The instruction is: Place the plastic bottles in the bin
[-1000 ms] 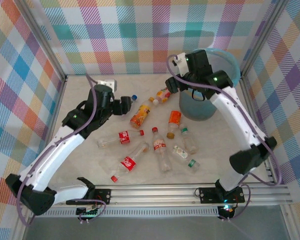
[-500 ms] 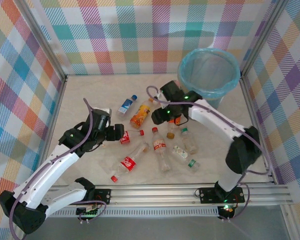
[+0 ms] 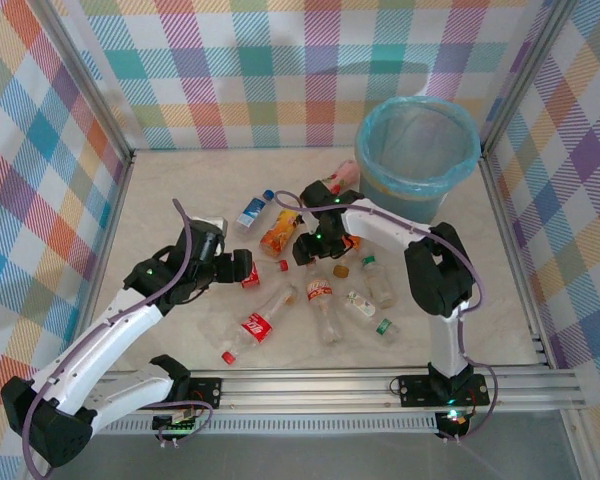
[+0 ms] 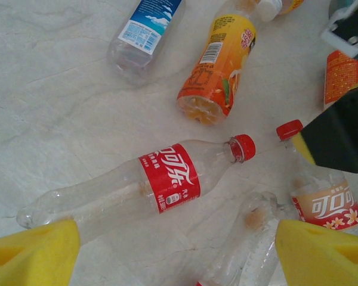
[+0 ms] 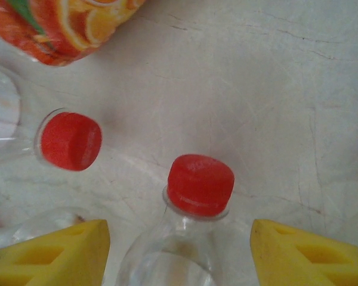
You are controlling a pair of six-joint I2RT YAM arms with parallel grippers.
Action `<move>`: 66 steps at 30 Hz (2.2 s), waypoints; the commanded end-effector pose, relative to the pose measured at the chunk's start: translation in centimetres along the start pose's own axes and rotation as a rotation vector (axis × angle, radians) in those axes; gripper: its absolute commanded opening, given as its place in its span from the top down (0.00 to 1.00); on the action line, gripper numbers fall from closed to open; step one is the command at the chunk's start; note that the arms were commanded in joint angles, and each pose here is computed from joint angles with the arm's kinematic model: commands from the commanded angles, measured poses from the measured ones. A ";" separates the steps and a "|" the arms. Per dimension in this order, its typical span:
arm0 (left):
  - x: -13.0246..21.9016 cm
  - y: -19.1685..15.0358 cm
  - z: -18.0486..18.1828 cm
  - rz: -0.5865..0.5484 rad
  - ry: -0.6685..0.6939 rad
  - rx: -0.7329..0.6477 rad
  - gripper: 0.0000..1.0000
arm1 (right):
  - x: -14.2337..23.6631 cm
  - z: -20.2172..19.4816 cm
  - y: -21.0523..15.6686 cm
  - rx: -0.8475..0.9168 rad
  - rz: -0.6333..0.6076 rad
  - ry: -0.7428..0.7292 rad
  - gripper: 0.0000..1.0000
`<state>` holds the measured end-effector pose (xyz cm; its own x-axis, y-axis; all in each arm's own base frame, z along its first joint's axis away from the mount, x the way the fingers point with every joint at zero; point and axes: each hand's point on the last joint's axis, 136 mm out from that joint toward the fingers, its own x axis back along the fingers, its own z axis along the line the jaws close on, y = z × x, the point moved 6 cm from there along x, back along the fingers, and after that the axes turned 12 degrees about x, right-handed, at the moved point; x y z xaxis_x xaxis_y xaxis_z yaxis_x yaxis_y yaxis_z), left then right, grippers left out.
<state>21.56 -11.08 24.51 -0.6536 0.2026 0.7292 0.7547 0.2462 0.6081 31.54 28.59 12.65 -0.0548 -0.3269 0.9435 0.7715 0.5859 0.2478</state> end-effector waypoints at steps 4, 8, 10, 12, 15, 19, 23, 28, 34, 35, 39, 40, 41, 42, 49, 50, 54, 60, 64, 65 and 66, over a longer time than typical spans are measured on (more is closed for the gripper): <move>0.2 0.4 -0.2 -0.014 -0.015 0.008 0.15 | -1.6 0.1 1.4 -0.018 -0.007 0.030 0.35; 0.3 0.5 -0.2 -0.020 -0.013 0.005 0.15 | -2.5 0.0 1.8 -0.022 0.000 0.043 0.43; 0.4 0.6 -0.2 -0.024 -0.014 0.005 0.15 | -2.6 -0.2 1.9 -0.025 -0.003 0.043 0.47; 0.4 0.7 -0.2 -0.026 -0.015 0.005 0.15 | -2.5 -0.2 2.0 -0.026 -0.008 0.049 0.50; 0.5 0.8 -0.3 -0.033 -0.015 0.003 0.15 | -2.4 -0.5 1.9 -0.027 -0.005 0.045 0.54; 0.7 1.0 -0.3 -0.038 -0.016 -0.002 0.15 | -2.4 -0.7 1.8 -0.029 -0.005 0.045 0.59; 0.9 1.2 -0.3 -0.042 -0.015 -0.002 0.15 | -2.6 -0.9 1.4 -0.026 0.007 0.039 0.53; 1.0 1.2 -0.4 -0.044 -0.018 0.001 0.15 | -3.2 -0.8 0.9 -0.032 0.021 0.063 0.55; 0.9 1.3 -0.6 -0.041 -0.025 0.013 0.15 | -2.3 -0.5 0.9 -0.019 -0.006 0.066 0.63; 0.9 1.3 -0.6 -0.040 -0.025 0.015 0.15 | -1.9 -0.5 1.0 -0.016 -0.012 0.060 0.63; 0.9 1.4 -0.6 -0.045 -0.022 0.019 0.15 | -0.9 -0.3 1.1 0.000 -0.033 0.052 0.69; 1.0 1.4 -0.6 -0.048 -0.023 0.019 0.15 | -0.5 -0.3 1.2 0.004 -0.042 0.051 0.71; 1.1 1.5 -0.6 -0.051 -0.027 0.020 0.15 | -0.1 -0.2 1.3 0.007 -0.053 0.049 0.72; 1.2 1.6 -0.6 -0.057 -0.027 0.020 0.15 | 0.4 -0.1 1.4 0.013 -0.067 0.044 0.72; 2.7 2.8 -0.9 -0.108 -0.034 0.015 0.15 | 5.1 0.7 2.6 0.057 -0.192 0.024 0.76; 3.1 3.2 -1.0 -0.122 -0.039 0.015 0.15 | 6.1 0.9 2.8 0.064 -0.214 0.020 0.76; 4.9 5.4 -2.2 -0.194 -0.082 0.017 0.16 | 11.4 1.9 3.8 0.120 -0.354 -0.011 0.78; 7.2 9.8 -5.8 -0.299 -0.212 0.010 0.18 | 23.8 3.0 5.9 0.241 -0.671 -0.165 0.81; 8.2 12.5 -8.6 -0.331 -0.309 0.002 0.19 | 32.0 2.7 6.2 0.287 -0.915 -0.316 0.83; 8.3 13.0 -9.3 -0.337 -0.336 0.003 0.20 | 34.0 2.4 6.2 0.294 -0.981 -0.365 0.83; 8.2 13.5 -9.9 -0.338 -0.361 0.003 0.20 | 35.8 2.0 6.2 0.297 -1.045 -0.415 0.84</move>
<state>26.02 -14.19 39.38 -0.8389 0.3494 0.4174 0.5300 0.3492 0.7728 33.16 25.19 41.76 -0.6732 -0.5788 0.4603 0.2700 0.3871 0.8816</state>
